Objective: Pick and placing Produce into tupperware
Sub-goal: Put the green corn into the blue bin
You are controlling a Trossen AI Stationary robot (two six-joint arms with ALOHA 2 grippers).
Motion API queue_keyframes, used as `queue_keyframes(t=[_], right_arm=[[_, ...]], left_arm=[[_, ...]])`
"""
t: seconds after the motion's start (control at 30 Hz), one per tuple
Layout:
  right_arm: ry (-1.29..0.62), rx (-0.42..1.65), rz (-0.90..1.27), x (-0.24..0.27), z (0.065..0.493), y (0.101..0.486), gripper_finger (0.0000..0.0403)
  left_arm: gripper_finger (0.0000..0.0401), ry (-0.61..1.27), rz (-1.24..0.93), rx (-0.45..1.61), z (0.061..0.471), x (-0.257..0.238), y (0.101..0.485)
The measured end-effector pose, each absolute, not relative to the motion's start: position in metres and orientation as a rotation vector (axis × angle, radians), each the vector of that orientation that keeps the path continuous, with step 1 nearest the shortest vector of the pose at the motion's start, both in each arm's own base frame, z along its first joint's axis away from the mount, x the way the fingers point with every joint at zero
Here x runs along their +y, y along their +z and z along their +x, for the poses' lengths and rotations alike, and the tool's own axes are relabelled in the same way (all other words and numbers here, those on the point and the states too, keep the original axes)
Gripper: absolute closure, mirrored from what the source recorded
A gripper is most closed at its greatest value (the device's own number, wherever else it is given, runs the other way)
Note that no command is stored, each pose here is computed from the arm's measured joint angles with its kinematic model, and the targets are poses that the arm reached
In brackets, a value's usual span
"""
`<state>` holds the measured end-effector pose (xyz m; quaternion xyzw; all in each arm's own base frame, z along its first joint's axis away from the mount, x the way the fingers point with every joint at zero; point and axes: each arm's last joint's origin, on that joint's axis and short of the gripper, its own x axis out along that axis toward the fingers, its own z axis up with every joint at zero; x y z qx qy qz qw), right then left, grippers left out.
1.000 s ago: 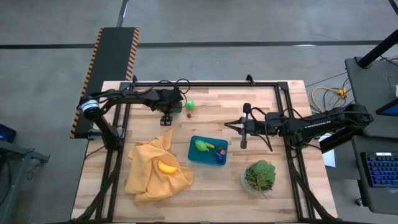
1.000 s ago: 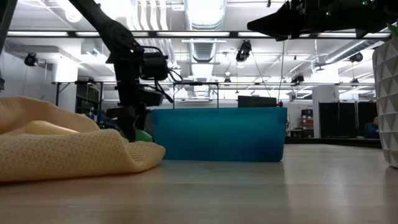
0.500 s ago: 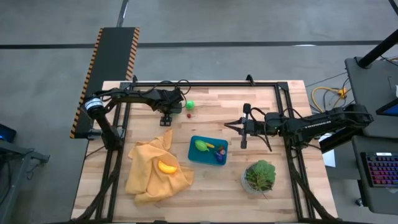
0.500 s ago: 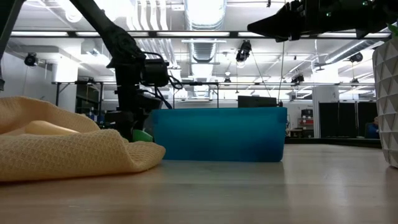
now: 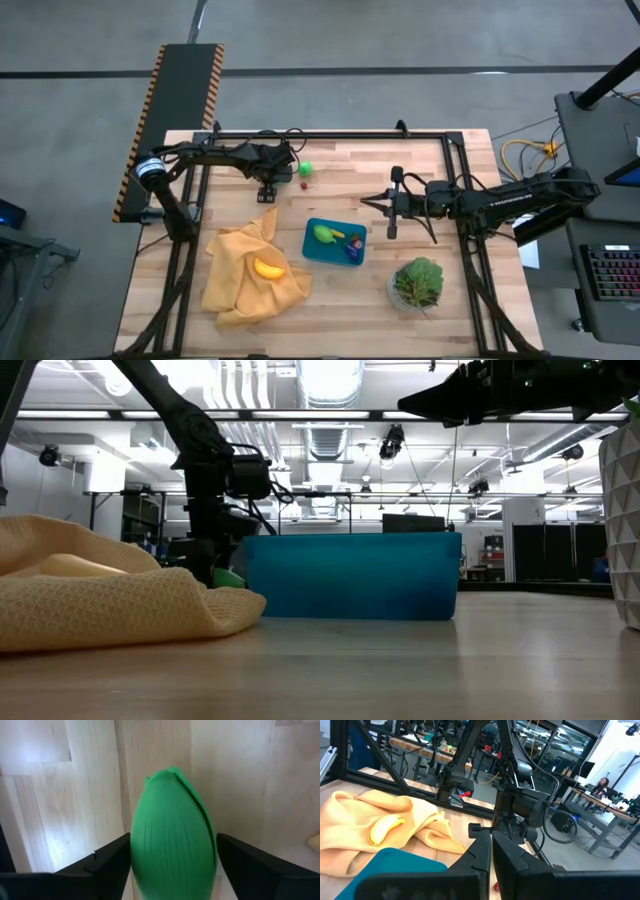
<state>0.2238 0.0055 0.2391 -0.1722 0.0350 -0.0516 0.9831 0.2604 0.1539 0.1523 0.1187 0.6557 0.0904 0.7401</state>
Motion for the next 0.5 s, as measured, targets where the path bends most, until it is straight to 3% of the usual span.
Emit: queue_keyframes(t=[0.27, 0.5], right_arm=[[-0.106, 0.071, -0.346, 0.0055, 0.2238, 0.2391, 0.0394], [-0.141, 0.077, -0.347, 0.0045, 0.2237, 0.2391, 0.0394]], left_arm=[[0.0194, 0.211, 0.240, 1.438, 0.2600, 0.1535, 0.1523], [0.0203, 0.220, 0.243, 1.433, 0.2606, 0.1540, 0.1526]])
